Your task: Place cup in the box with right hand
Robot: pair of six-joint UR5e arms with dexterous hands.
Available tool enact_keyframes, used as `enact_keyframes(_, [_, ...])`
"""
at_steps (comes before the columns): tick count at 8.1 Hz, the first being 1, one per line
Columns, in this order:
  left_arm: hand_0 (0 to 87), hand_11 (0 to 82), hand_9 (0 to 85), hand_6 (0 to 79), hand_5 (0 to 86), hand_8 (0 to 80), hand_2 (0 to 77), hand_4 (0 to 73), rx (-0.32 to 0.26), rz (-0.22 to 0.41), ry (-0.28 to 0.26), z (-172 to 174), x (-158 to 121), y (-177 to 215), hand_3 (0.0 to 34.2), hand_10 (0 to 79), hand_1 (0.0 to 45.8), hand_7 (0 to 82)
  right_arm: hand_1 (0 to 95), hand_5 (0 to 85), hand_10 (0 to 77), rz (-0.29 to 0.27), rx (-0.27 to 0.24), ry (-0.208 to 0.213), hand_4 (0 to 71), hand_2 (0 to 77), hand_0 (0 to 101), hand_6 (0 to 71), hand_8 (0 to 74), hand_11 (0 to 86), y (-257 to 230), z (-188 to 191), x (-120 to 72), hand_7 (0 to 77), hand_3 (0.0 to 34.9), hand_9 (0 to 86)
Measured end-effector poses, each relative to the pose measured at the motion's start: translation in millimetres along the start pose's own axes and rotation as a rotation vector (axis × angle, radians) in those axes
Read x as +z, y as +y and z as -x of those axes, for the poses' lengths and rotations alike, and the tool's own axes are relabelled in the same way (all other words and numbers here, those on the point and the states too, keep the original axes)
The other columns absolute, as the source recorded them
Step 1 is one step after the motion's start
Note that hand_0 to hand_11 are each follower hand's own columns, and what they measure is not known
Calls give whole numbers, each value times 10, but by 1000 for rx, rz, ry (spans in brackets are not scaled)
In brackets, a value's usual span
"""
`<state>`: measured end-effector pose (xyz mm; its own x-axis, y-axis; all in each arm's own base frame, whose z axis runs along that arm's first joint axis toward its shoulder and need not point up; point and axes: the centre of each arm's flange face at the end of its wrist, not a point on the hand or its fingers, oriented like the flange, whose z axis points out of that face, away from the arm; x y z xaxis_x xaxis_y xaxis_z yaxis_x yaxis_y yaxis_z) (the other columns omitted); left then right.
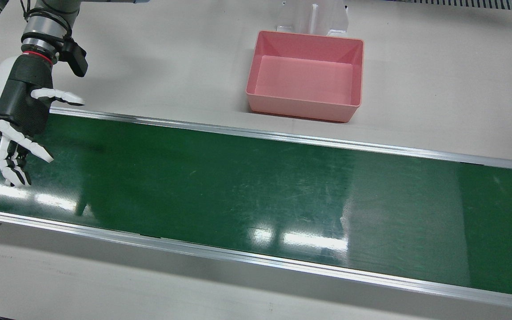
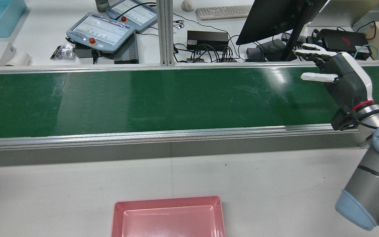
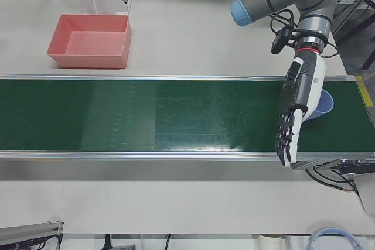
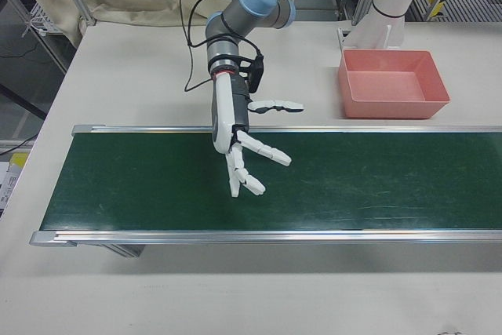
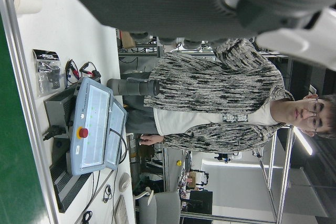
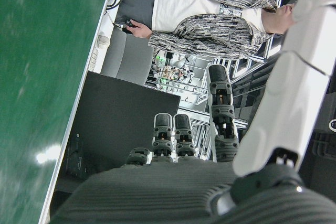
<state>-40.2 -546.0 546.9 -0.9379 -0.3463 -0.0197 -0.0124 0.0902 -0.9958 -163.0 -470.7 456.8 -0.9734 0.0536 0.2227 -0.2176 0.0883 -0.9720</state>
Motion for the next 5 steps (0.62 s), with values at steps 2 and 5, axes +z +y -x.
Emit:
enact_keyframes(2, [0, 0, 0, 5, 5, 0, 11, 11, -1, 0, 0, 0, -1, 1, 0, 0, 5, 5, 180, 49, 27, -2, 13, -6, 262, 22, 509, 65, 109, 49, 101, -199, 52, 235, 0, 207])
enact_keyframes(5, [0, 0, 0, 0, 5, 0, 11, 11, 0, 0, 0, 0, 0, -2, 0, 0, 5, 5, 136, 49, 60, 43, 73, -25, 213, 55, 509, 65, 87, 93, -240, -296, 56, 207, 0, 185])
